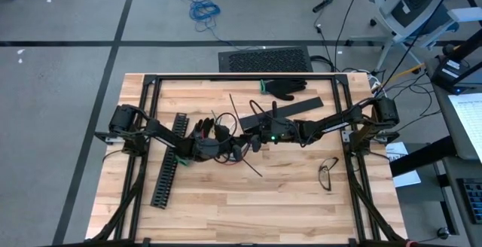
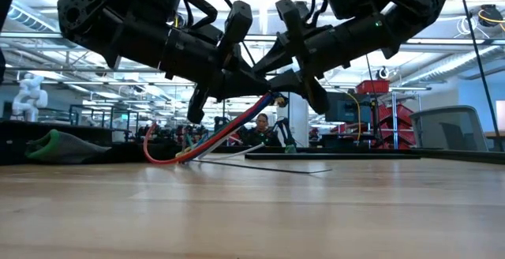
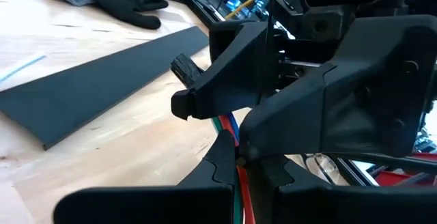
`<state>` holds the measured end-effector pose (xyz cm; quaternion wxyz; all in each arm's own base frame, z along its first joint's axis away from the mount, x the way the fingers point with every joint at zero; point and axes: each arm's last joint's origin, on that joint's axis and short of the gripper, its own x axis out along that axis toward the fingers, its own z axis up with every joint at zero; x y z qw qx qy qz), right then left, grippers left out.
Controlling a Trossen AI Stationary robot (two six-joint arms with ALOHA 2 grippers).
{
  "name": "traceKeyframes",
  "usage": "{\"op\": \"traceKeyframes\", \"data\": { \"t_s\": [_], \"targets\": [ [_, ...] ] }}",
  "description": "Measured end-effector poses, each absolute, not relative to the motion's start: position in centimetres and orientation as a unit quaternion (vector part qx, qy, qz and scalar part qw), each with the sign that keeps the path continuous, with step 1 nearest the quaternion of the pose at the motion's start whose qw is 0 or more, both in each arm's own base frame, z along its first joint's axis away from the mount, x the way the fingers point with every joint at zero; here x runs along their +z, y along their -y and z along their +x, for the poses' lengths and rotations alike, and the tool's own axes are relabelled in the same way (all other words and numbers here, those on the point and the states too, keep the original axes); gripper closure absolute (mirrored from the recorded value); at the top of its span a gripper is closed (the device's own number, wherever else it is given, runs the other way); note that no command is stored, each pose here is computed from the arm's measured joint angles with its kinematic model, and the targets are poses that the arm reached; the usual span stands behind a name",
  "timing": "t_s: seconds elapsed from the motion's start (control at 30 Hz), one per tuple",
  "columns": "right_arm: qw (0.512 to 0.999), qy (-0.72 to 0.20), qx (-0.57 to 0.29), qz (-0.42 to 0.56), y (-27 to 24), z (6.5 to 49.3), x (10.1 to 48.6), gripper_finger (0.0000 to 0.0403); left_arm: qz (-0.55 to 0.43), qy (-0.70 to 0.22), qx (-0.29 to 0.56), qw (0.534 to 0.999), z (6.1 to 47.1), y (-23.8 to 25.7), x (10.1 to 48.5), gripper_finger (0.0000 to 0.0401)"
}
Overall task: Ziptie cables
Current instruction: Wrap the cable wires with the black zip tie
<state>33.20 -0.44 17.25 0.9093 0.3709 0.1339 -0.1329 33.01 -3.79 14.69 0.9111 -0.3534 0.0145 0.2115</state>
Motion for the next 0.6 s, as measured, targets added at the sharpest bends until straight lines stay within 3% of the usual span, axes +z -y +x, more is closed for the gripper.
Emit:
{"op": "traceKeyframes", "data": {
  "t_s": [0.07,0.17,0.23,0.43,0.6],
  "targets": [
    [0.910,-0.135,-0.127,0.372,0.4,33.2,17.3,0.0282,-0.351,-0.017,0.206,0.913,33.0,3.8,14.7,0.0385],
    [0.912,-0.139,-0.102,0.373,0.2,33.3,17.4,0.0362,-0.352,-0.018,0.204,0.914,33.0,3.8,14.7,0.0385],
    [0.913,-0.138,-0.099,0.370,0.0,33.3,17.4,0.0390,-0.352,-0.018,0.202,0.914,33.0,3.8,14.7,0.0385],
    [0.912,-0.132,-0.092,0.378,-0.2,33.3,17.6,0.0401,-0.359,-0.018,0.186,0.915,33.1,3.9,14.9,0.0383],
    [0.919,-0.122,-0.079,0.367,-0.2,33.0,18.6,0.0402,-0.400,-0.007,0.170,0.900,33.1,4.0,15.1,0.0322]
  ]
}}
